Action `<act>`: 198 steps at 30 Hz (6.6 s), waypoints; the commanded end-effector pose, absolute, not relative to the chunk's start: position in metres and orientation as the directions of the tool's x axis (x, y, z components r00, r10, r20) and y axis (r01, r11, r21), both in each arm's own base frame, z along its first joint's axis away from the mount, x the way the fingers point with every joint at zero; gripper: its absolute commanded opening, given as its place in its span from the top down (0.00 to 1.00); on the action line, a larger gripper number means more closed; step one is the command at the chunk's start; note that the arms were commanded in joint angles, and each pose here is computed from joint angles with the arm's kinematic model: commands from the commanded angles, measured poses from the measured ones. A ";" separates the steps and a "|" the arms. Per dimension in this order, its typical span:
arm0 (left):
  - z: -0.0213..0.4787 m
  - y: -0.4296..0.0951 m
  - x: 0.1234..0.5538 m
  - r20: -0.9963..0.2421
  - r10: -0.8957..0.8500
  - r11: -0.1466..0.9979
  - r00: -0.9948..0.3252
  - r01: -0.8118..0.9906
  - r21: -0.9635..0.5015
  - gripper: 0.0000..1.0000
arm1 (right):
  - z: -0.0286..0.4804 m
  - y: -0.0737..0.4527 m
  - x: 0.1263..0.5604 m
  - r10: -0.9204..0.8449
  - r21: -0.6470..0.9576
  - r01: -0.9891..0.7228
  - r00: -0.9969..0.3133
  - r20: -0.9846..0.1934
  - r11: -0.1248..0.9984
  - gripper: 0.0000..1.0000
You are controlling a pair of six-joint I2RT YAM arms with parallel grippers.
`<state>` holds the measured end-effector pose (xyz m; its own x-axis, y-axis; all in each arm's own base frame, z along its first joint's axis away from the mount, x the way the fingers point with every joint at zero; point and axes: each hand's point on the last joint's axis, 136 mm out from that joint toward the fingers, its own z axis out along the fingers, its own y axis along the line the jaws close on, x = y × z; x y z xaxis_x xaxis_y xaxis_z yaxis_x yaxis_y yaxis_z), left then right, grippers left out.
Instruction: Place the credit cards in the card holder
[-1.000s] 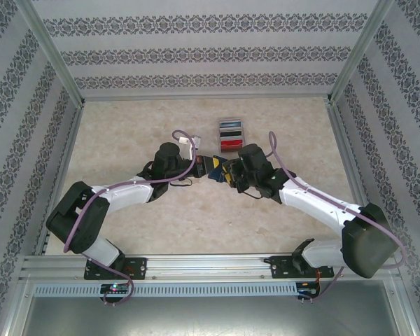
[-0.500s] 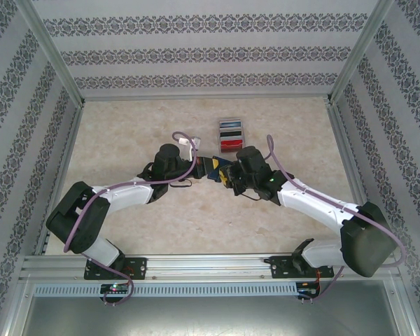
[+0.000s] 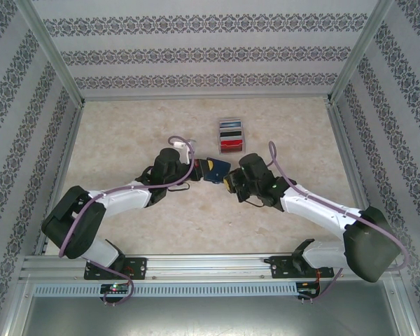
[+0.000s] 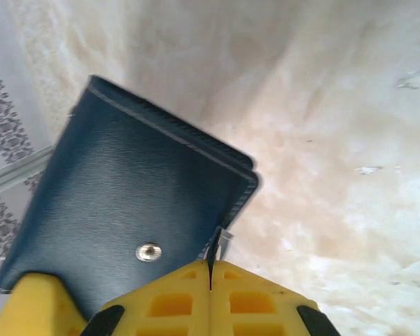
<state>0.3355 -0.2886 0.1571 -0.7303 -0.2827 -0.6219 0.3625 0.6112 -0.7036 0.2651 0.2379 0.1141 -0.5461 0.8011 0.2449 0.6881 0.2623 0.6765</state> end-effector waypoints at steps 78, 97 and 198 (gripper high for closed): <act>0.046 -0.351 0.310 -0.273 0.066 0.530 -0.960 0.266 -0.806 0.70 | 0.054 0.101 0.258 0.426 0.592 0.223 -0.875 -0.228 0.775 1.00; 0.077 -0.340 0.323 -0.268 0.008 0.436 -0.964 0.244 -0.866 0.40 | 0.067 0.109 0.256 0.400 0.625 0.179 -0.886 -0.233 0.760 1.00; 0.071 -0.330 0.307 -0.236 0.132 0.695 -0.963 0.260 -0.670 1.00 | 0.060 0.079 0.272 0.380 0.393 0.280 -0.903 -0.201 0.876 0.71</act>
<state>0.3075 -0.3329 0.0527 -0.9710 0.1062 -0.2141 0.2282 0.6785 -0.6983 0.2689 0.1004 0.0431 -0.9089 0.3977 -0.1253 0.2901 0.8189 0.4952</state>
